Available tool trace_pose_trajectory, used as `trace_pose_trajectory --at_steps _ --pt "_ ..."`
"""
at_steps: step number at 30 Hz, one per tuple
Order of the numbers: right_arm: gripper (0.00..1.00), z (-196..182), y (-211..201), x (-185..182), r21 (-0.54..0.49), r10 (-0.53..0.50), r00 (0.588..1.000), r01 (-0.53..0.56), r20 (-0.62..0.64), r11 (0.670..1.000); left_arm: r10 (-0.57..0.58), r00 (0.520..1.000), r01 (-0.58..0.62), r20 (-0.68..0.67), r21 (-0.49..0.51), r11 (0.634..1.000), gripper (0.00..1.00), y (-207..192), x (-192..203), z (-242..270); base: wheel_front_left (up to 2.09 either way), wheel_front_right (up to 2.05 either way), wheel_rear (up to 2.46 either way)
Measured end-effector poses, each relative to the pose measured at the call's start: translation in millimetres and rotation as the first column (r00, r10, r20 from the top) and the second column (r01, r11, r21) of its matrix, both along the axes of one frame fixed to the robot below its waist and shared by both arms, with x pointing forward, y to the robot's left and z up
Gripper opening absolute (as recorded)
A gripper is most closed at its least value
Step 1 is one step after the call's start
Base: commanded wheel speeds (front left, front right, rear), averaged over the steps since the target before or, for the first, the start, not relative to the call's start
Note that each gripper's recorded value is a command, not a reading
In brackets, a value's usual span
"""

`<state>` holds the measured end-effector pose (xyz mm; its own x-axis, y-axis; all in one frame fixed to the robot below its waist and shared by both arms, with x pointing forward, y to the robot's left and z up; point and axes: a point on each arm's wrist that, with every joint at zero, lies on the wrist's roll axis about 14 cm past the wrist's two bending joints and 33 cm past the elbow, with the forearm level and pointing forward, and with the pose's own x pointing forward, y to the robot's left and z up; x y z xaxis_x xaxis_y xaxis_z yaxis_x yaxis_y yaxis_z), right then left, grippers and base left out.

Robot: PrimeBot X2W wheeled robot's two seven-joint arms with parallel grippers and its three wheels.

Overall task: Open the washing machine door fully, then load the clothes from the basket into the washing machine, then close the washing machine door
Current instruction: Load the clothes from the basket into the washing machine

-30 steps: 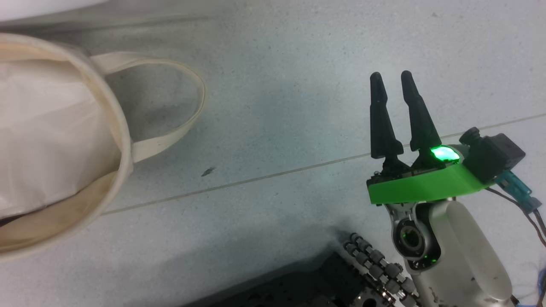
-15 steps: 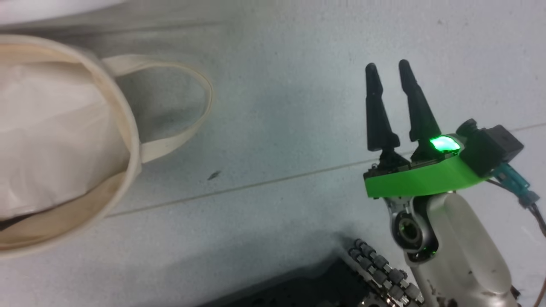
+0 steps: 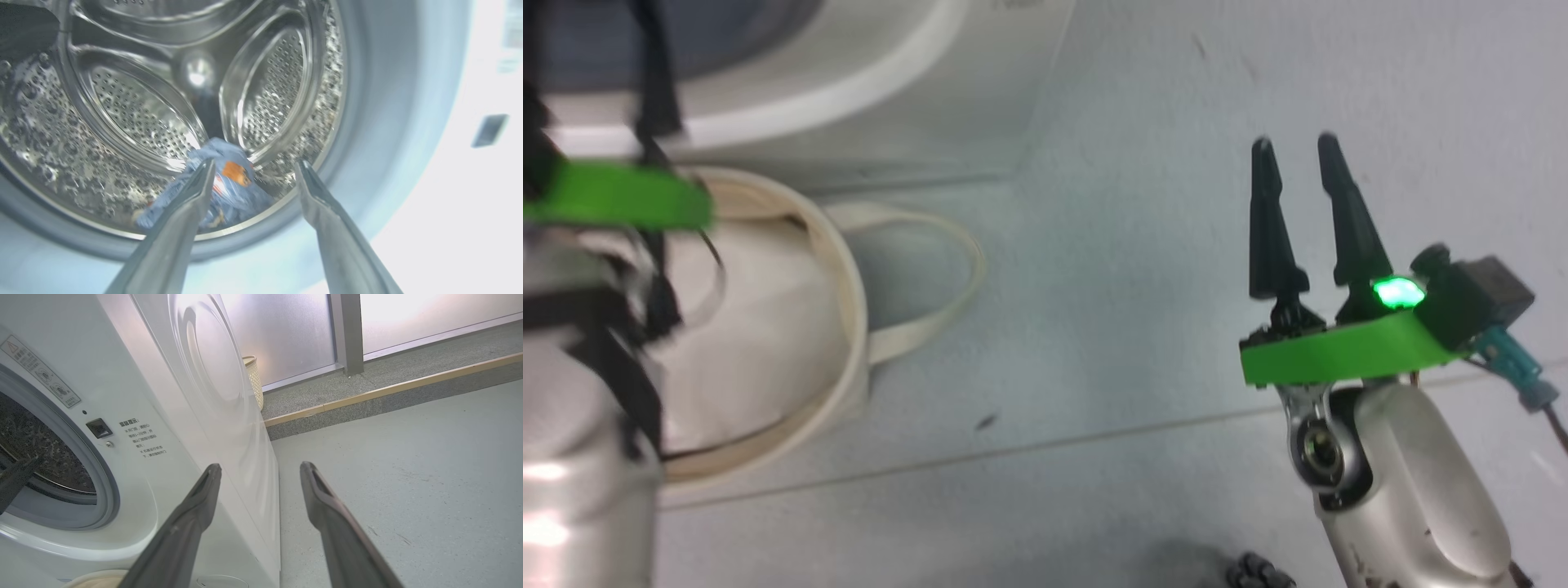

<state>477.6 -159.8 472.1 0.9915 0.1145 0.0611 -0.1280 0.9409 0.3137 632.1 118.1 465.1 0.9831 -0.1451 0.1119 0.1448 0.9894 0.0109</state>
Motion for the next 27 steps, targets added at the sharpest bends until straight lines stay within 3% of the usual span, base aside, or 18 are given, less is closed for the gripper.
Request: trace_pose_trajectory --at_steps 6,16,23,27 --pt "1.0 25.1 6.6 -27.3 -0.026 0.01 0.999 -0.009 0.042 1.0 0.017 0.995 -0.021 -0.096 -0.04 0.999 1.0 1.9 -64.9 -6.0 0.0 0.0 0.0" --pt "1.0 57.5 21.9 -65.2 -0.003 0.04 0.993 -0.039 0.108 0.999 0.095 0.992 -0.1 -0.079 -0.06 0.993 1.0 31.2 -158.0 22.2 0.0 0.0 0.0" --pt "1.0 61.5 25.8 -79.6 0.005 0.047 0.992 -0.048 0.114 0.999 0.131 0.99 -0.134 -0.057 -0.049 0.99 1.0 40.2 -194.2 32.1 0.0 0.0 0.0" --pt "1.0 59.2 29.6 -90.4 0.012 0.056 0.993 -0.057 0.105 0.998 0.135 0.988 -0.143 -0.08 -0.104 0.984 1.0 36.7 -213.3 30.5 0.0 0.0 0.0"
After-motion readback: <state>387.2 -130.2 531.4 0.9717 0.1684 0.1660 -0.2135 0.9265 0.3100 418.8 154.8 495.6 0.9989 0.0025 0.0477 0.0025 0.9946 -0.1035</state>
